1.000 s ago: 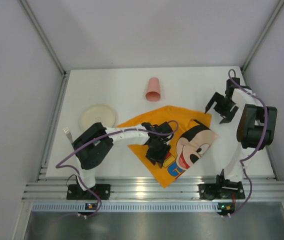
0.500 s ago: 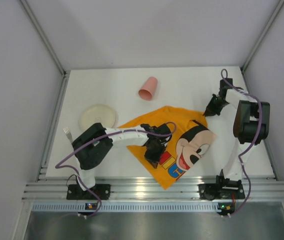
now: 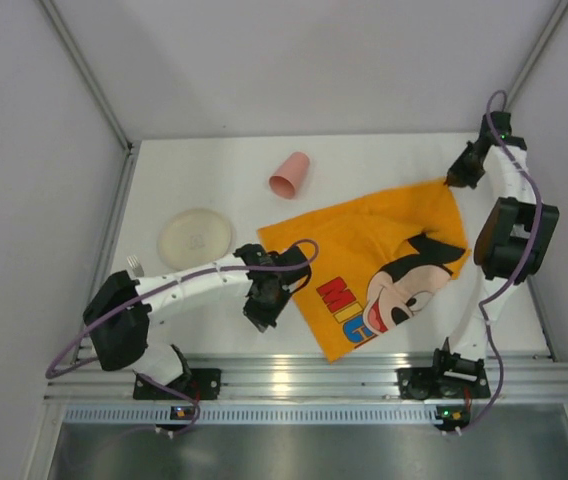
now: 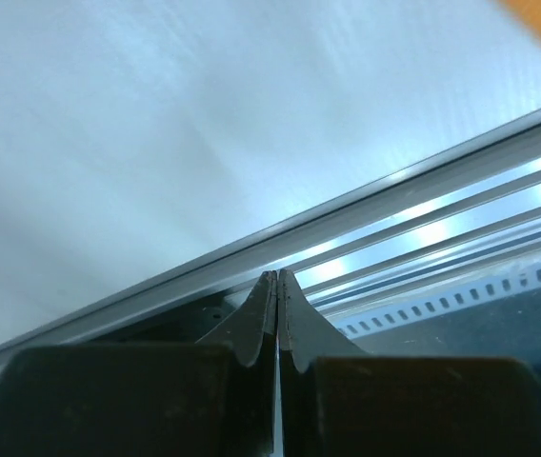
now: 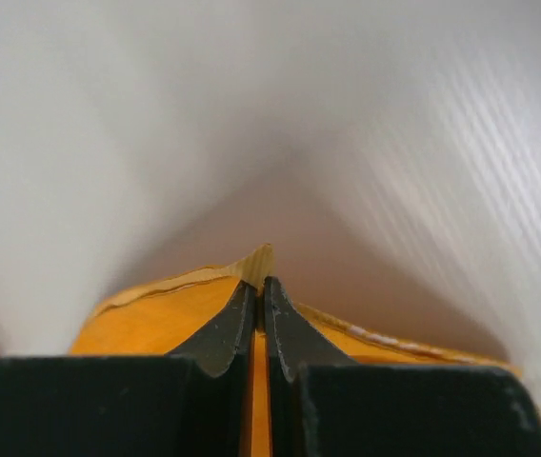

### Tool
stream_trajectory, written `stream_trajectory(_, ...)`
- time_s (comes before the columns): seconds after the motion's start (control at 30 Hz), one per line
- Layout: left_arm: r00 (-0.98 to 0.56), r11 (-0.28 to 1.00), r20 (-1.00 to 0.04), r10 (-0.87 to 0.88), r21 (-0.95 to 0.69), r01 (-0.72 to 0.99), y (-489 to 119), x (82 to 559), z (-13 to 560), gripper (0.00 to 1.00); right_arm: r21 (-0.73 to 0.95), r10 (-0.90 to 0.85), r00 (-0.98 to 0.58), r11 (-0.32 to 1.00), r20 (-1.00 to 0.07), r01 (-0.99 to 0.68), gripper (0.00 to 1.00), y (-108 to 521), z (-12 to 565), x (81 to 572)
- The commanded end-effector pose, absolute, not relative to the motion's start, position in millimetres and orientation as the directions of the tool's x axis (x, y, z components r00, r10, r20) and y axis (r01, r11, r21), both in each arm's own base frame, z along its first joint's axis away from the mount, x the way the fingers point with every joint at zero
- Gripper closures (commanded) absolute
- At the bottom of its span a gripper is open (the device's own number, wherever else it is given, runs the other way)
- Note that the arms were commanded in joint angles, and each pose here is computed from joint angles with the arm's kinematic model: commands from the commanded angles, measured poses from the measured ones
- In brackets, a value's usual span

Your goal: Set the dinner table for one person

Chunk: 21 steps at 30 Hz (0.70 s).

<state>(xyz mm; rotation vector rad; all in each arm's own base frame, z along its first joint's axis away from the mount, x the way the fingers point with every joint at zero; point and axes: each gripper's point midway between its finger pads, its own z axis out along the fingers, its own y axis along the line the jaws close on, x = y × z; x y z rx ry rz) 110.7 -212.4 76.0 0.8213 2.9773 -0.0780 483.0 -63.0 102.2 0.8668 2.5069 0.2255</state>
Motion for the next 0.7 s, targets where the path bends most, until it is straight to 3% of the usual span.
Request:
stream_trajectory(0.0, -0.894, 0.892, -0.054, 0.445, 0.11, 0.438, -174, 123, 94, 1.0, 0.373, 0.58, -0.638, 0.814, -0.506, 0.445, 1.0, -67, 159, 525)
stream_trajectory(0.03, -0.896, 0.895, -0.053, 0.441, 0.105, 0.434, -175, 124, 95, 1.0, 0.4, 0.572, -0.646, 0.819, -0.506, 0.411, 1.0, -59, 162, 531)
stream_trajectory(0.07, -0.898, 0.899, -0.075, 0.433, 0.107, 0.425, -179, 130, 97, 1.0, 0.464, 0.559, -0.674, 0.816, -0.483, 0.345, 0.92, -41, 164, 535)
stream_trajectory(0.1, -0.9, 0.903, -0.091, 0.427, 0.101, 0.418, -185, 134, 99, 0.99, 0.489, 0.55, -0.693, 0.813, -0.467, 0.315, 0.71, -27, 162, 535)
stream_trajectory(0.13, -0.9, 0.904, -0.091, 0.426, 0.086, 0.419, -194, 138, 97, 0.91, 0.498, 0.541, -0.703, 0.814, -0.462, 0.3, 0.35, -19, 160, 533)
stream_trajectory(0.17, -0.896, 0.906, -0.151, 0.418, 0.004, 0.423, -222, 148, 107, 0.75, 0.476, 0.527, -0.72, 0.825, -0.451, 0.306, 0.01, -14, 153, 524)
stream_trajectory(0.23, -0.898, 0.908, -0.203, 0.39, -0.078, 0.412, -255, 160, 111, 0.25, 0.433, 0.489, -0.746, 0.851, -0.451, 0.296, 0.0, -3, 145, 509)
stream_trajectory(0.27, -0.891, 0.896, -0.255, 0.375, -0.147, 0.419, -278, 169, 123, 0.07, 0.396, 0.485, -0.753, 0.86, -0.444, 0.321, 0.0, -5, 139, 490)
stream_trajectory(0.33, -0.885, 0.876, -0.315, 0.343, -0.234, 0.423, -314, 184, 126, 0.02, 0.361, 0.487, -0.752, 0.866, -0.445, 0.347, 0.0, -10, 136, 471)
stream_trajectory(0.47, -0.856, 0.817, -0.375, 0.355, -0.32, 0.479, -368, 201, 137, 0.02, 0.29, 0.52, -0.729, 0.854, -0.445, 0.433, 0.0, -22, 137, 411)
stream_trajectory(0.67, -0.824, 0.789, -0.273, 0.496, -0.253, 0.559, -401, 193, 82, 0.02, 0.314, 0.554, -0.698, 0.832, -0.453, 0.457, 0.0, -13, 146, 358)
